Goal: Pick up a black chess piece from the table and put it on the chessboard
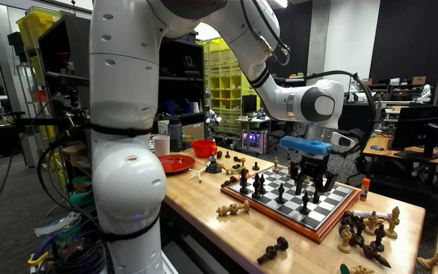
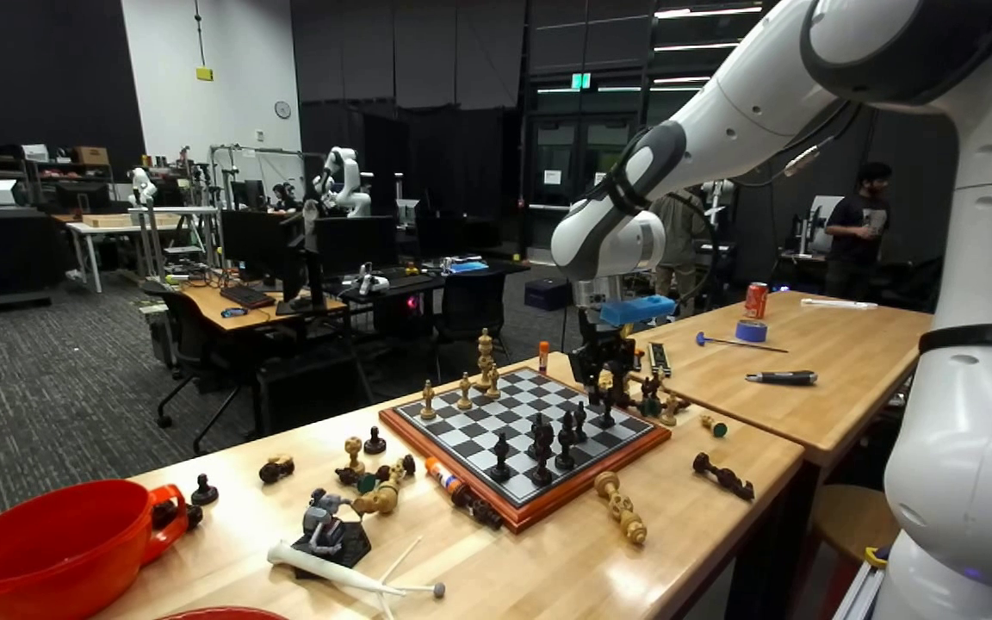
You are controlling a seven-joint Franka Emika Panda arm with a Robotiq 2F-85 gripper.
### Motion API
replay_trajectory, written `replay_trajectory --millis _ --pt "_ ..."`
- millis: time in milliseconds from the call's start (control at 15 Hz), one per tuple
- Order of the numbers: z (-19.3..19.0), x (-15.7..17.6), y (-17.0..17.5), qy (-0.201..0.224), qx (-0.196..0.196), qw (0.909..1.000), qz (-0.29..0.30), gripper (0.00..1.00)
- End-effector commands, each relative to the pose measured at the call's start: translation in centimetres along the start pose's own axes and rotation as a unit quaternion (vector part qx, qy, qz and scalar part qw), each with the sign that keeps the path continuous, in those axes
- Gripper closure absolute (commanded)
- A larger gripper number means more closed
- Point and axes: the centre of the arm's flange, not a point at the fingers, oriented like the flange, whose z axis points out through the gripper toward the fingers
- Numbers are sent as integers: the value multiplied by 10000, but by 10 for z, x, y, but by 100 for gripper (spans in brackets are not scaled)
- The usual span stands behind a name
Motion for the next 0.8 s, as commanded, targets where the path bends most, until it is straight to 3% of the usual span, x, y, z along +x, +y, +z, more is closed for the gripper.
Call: replay_trajectory --millis 0,133,733 --pt "-12 -13 -7 144 -53 9999 17 7" --pt "-21 -15 -7 232 -109 9997 -27 0" --pt "-85 -46 -5 955 -267 9921 -767 0"
